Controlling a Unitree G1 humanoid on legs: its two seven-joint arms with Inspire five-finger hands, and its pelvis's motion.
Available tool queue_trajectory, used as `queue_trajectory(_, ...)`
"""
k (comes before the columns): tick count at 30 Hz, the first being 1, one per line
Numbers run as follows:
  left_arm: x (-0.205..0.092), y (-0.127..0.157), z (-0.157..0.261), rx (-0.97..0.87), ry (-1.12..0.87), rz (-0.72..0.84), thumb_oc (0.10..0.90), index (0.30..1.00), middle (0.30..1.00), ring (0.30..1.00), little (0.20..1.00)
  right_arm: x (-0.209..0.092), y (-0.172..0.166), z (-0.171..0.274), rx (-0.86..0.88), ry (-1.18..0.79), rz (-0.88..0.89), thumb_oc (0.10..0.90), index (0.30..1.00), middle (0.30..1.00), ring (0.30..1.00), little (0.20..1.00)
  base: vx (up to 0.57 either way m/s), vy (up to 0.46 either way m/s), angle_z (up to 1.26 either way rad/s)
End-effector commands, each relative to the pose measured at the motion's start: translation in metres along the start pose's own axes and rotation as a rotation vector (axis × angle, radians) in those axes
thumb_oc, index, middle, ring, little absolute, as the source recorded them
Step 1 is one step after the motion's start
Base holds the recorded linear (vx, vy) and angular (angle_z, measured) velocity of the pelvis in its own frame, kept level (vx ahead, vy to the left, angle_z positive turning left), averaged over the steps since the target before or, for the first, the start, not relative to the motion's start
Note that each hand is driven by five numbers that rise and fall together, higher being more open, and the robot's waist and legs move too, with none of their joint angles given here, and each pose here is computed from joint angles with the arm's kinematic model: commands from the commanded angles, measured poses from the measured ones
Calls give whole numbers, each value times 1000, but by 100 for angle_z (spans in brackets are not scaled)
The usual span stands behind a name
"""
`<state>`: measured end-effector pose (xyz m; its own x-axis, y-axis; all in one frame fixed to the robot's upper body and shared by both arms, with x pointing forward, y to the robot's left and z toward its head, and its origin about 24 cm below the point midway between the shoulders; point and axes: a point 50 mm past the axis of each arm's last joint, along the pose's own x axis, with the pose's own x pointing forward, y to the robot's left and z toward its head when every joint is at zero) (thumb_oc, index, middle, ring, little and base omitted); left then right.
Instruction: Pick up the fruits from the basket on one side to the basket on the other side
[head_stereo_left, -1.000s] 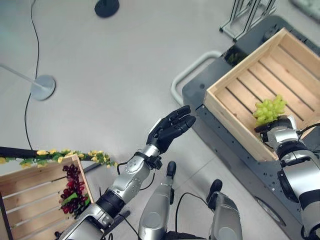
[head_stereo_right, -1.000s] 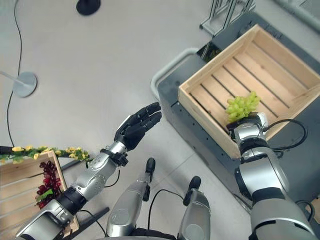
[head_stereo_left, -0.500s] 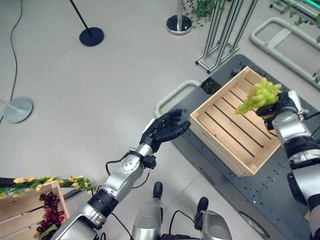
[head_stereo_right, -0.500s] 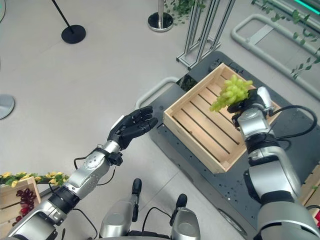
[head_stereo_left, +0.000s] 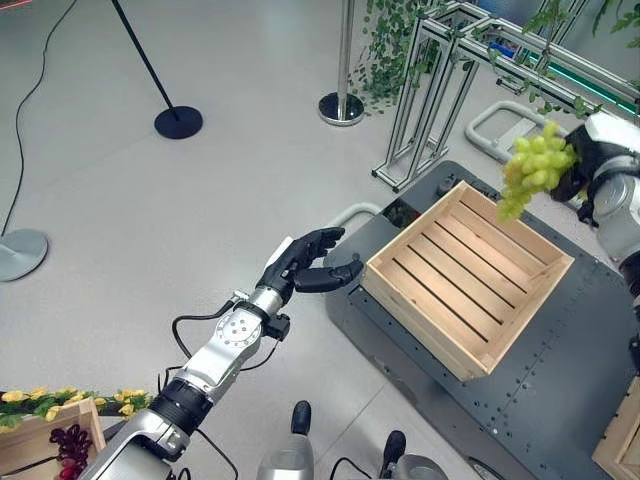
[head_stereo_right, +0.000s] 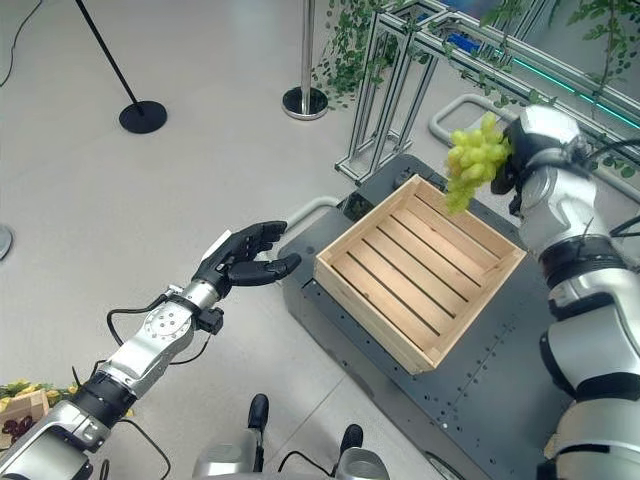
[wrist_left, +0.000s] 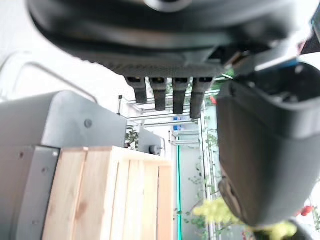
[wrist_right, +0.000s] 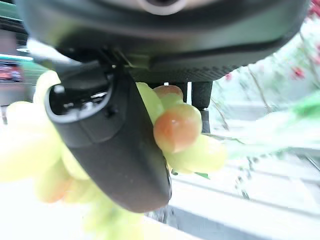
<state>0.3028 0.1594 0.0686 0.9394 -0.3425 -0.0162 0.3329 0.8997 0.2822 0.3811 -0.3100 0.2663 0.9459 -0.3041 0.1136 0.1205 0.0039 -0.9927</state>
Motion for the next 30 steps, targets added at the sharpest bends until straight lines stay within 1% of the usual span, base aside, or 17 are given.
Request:
queue_trajectory(1, 0, 4, 15, 109, -129, 21, 800, 900, 900, 900, 900, -6, -74, 12, -285, -88, -238, 400, 300, 300, 300, 300, -2, -32, 9)
queue_trajectory(2, 0, 5, 16, 119, -133, 24, 800, 900, 900, 900, 900, -6, -76, 14, -299, -96, -244, 400, 300, 300, 300, 300, -2, -46, 12)
queue_trajectory(3, 2, 9, 19, 156, -145, 30, 800, 900, 900, 900, 900, -7, -83, 21, -354, -121, -257, 400, 300, 300, 300, 300, -1, -36, 10)
queue_trajectory(4, 2, 9, 20, 160, -147, 31, 800, 900, 900, 900, 900, -7, -85, 22, -361, -124, -259, 400, 300, 300, 300, 300, -8, -61, 10)
queue_trajectory(6, 5, 17, 27, 224, -164, 40, 800, 900, 900, 900, 900, -9, -99, 34, -427, -160, -286, 400, 300, 300, 300, 300, -17, -67, 6)
queue_trajectory(11, 9, 23, 32, 252, -171, 47, 800, 900, 900, 900, 900, -12, -106, 47, -485, -195, -306, 400, 300, 300, 300, 300, -3, -55, 6)
queue_trajectory(14, 10, 26, 33, 253, -166, 59, 800, 900, 900, 900, 900, -13, -106, 54, -523, -213, -303, 400, 300, 300, 300, 300, 5, -51, 16)
queue_trajectory(16, 11, 28, 33, 200, -153, 68, 800, 900, 900, 900, 900, -14, -106, 61, -541, -224, -305, 400, 300, 300, 300, 300, 5, -45, 10)
queue_trajectory(20, 12, 29, 35, 166, -146, 68, 800, 900, 900, 900, 900, -15, -106, 69, -574, -235, -306, 400, 300, 300, 300, 300, 7, -40, 5)
queue_trajectory(25, 18, 29, 49, 116, -144, 59, 800, 900, 900, 900, 900, -17, -105, 84, -645, -270, -313, 400, 300, 300, 300, 300, 4, -22, 13)
queue_trajectory(30, 23, 35, 60, 171, -148, 71, 800, 900, 900, 900, 900, -20, -106, 96, -665, -304, -321, 400, 300, 300, 300, 300, 16, -1, 5)
